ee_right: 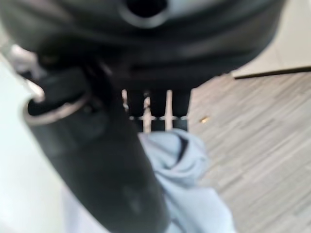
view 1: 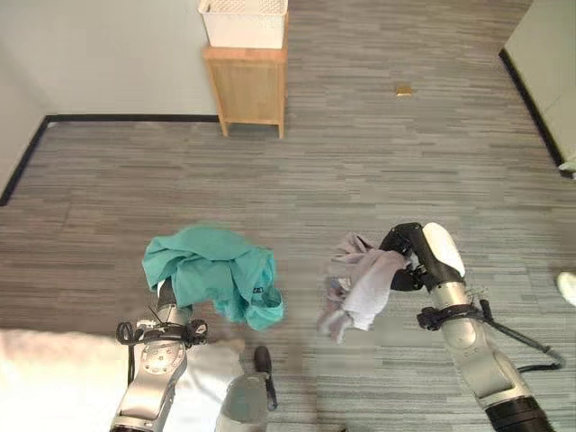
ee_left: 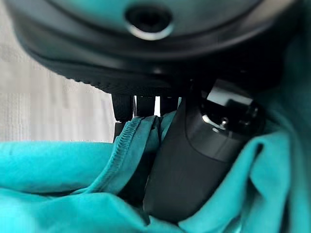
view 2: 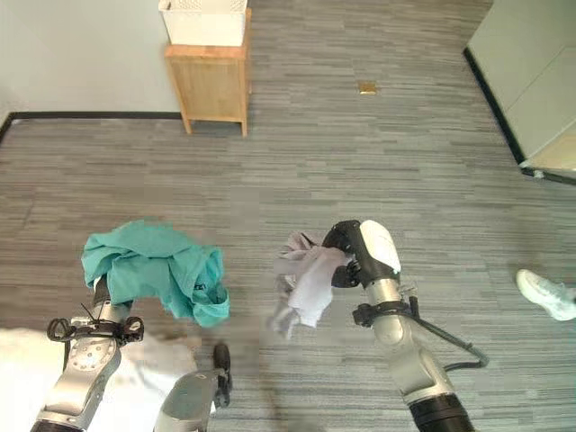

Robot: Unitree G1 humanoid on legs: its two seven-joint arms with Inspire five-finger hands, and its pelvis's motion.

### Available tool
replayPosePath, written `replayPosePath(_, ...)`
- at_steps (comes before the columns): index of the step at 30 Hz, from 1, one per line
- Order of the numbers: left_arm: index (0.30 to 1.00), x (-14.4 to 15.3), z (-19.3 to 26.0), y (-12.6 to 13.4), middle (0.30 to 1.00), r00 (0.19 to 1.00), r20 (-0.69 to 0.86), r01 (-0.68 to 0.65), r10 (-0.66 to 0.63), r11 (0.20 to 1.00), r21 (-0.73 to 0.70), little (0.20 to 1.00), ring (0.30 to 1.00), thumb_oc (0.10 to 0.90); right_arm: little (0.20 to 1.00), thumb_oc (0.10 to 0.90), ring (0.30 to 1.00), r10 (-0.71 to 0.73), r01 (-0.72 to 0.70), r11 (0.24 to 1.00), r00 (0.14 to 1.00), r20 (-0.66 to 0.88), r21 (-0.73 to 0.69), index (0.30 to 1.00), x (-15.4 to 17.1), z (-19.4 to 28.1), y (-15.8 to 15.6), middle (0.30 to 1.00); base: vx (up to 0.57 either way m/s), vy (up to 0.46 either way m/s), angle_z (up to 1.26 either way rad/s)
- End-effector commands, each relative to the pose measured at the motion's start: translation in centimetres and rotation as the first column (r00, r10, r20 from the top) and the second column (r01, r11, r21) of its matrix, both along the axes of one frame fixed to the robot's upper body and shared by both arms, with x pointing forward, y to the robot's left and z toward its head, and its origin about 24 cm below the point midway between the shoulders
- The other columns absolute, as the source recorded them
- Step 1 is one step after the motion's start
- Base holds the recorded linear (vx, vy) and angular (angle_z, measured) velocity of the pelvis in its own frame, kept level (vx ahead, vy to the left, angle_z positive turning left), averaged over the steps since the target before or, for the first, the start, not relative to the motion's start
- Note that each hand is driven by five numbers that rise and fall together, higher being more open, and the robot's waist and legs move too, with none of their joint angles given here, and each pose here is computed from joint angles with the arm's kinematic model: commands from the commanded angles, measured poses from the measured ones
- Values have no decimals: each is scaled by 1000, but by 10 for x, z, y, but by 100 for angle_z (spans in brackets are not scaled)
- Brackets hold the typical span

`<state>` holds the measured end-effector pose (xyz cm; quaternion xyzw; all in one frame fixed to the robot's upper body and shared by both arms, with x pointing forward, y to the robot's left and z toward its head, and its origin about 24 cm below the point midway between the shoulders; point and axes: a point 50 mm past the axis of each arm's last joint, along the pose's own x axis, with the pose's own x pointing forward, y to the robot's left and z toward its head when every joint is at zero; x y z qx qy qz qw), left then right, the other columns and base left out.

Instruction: Pick up bed clothes into laundry basket.

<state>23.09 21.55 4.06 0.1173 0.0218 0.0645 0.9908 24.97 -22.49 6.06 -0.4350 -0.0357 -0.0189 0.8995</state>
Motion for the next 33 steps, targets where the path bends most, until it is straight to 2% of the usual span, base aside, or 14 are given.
replayPosePath(1, 300, 18, 57, -15, 300, 954, 286, 81, -93, 995, 55, 300, 300, 400, 300, 400, 300, -3, 18, 999, 949, 317, -43, 300, 17, 68, -10, 300, 464, 101, 57)
replayPosePath(8, 300, 31, 59, -36, 300, 941, 299, 152, -157, 988, 41, 300, 300, 400, 300, 400, 300, -74, 78, 997, 948, 310, -2, 300, 9, 61, -21, 300, 458, -157, 108)
replayPosePath(12, 300, 30, 60, -31, 300, 941, 304, 138, -146, 989, 50, 300, 300, 400, 300, 400, 300, -93, 97, 995, 951, 295, 1, 300, 7, 58, -23, 300, 476, -213, 90)
replayPosePath(14, 300, 28, 57, -25, 300, 948, 291, 118, -129, 991, 56, 300, 300, 400, 300, 400, 300, -91, 101, 995, 957, 277, -21, 300, 6, 55, -24, 300, 591, -272, -12)
replayPosePath(19, 300, 26, 44, -32, 300, 960, 246, 133, -133, 991, 16, 300, 300, 400, 300, 400, 300, -94, 106, 993, 971, 220, -43, 300, -2, 45, -32, 300, 457, -241, 36)
replayPosePath(25, 300, 26, 47, -31, 300, 961, 254, 124, -113, 992, -27, 300, 300, 400, 300, 400, 300, -102, 119, 992, 956, 276, -47, 300, 6, 63, -40, 300, 381, -329, -6)
replayPosePath(29, 300, 22, 44, -25, 300, 968, 240, 94, -79, 994, -52, 300, 300, 400, 300, 400, 300, -80, 86, 996, 957, 278, -10, 300, 10, 64, -33, 300, 434, 61, -54)
replayPosePath(33, 300, 14, 32, -26, 300, 976, 198, 97, -86, 994, -47, 300, 300, 400, 300, 400, 300, -101, 106, 994, 963, 250, -5, 300, 10, 52, -34, 300, 905, 210, -57)
